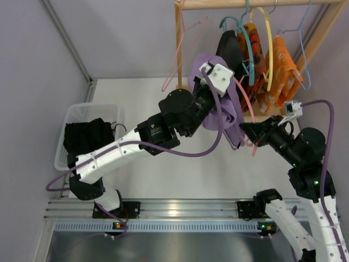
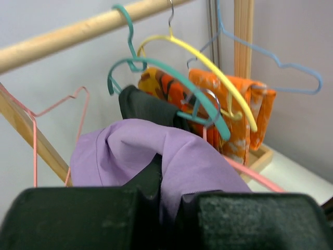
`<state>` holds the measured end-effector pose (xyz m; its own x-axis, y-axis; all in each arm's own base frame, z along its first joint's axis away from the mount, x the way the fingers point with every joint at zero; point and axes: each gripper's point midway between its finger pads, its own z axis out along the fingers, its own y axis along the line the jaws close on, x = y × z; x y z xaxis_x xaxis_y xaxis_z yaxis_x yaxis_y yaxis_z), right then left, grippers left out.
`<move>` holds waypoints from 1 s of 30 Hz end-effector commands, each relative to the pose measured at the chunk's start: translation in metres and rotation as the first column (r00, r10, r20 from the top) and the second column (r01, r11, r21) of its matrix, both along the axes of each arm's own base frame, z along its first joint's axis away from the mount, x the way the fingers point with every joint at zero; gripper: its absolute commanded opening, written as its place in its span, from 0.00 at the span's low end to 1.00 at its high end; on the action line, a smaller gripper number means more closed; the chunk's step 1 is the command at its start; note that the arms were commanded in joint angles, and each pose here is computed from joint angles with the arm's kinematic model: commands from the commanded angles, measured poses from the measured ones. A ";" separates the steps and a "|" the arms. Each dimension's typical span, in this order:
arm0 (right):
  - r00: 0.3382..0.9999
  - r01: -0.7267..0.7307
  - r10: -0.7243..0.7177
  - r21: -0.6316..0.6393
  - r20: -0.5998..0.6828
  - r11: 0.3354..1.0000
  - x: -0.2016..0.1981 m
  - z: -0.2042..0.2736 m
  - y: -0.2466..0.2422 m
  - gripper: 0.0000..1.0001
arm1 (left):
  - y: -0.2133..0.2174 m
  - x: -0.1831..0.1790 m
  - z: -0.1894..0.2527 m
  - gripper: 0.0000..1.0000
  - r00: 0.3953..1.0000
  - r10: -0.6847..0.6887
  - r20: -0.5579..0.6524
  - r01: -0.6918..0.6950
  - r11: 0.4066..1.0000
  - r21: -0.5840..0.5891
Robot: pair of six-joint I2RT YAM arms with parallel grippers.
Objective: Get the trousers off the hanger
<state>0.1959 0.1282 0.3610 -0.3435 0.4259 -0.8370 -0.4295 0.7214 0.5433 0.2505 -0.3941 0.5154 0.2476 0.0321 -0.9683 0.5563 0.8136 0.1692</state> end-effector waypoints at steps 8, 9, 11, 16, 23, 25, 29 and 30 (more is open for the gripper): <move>0.997 0.054 -0.063 -0.153 -0.052 0.987 0.010 -0.062 -0.016 0.00 | 0.090 -0.027 0.182 0.00 0.962 0.122 0.244 0.000 0.894 -0.448; 0.996 0.054 -0.064 -0.157 -0.055 0.986 0.010 -0.064 -0.016 0.00 | 0.099 -0.028 0.190 0.00 0.953 0.146 0.266 -0.007 0.887 -0.462; 0.996 0.056 -0.068 -0.174 -0.063 0.983 0.011 -0.071 -0.018 0.00 | 0.110 -0.032 0.201 0.00 0.943 0.171 0.286 -0.010 0.873 -0.487; 0.994 0.053 -0.071 -0.211 -0.078 0.976 0.014 -0.085 -0.020 0.00 | 0.139 -0.039 0.225 0.00 0.917 0.229 0.326 -0.022 0.846 -0.533; 0.995 0.056 -0.076 -0.247 -0.070 0.967 0.016 -0.090 -0.023 0.00 | 0.173 -0.050 0.248 0.00 0.875 0.308 0.372 -0.039 0.813 -0.581; 0.995 0.057 -0.076 -0.253 -0.066 0.966 0.015 -0.089 -0.024 0.00 | 0.186 -0.048 0.250 0.00 0.855 0.353 0.380 -0.079 0.813 -0.577; 0.995 0.058 -0.075 -0.261 -0.058 0.964 0.014 -0.086 -0.024 0.00 | 0.221 -0.032 0.248 0.00 0.822 0.456 0.341 -0.183 0.778 -0.601; 0.996 0.058 -0.075 -0.268 -0.054 0.962 0.014 -0.086 -0.025 0.00 | 0.238 -0.030 0.250 0.00 0.812 0.487 0.323 -0.207 0.757 -0.620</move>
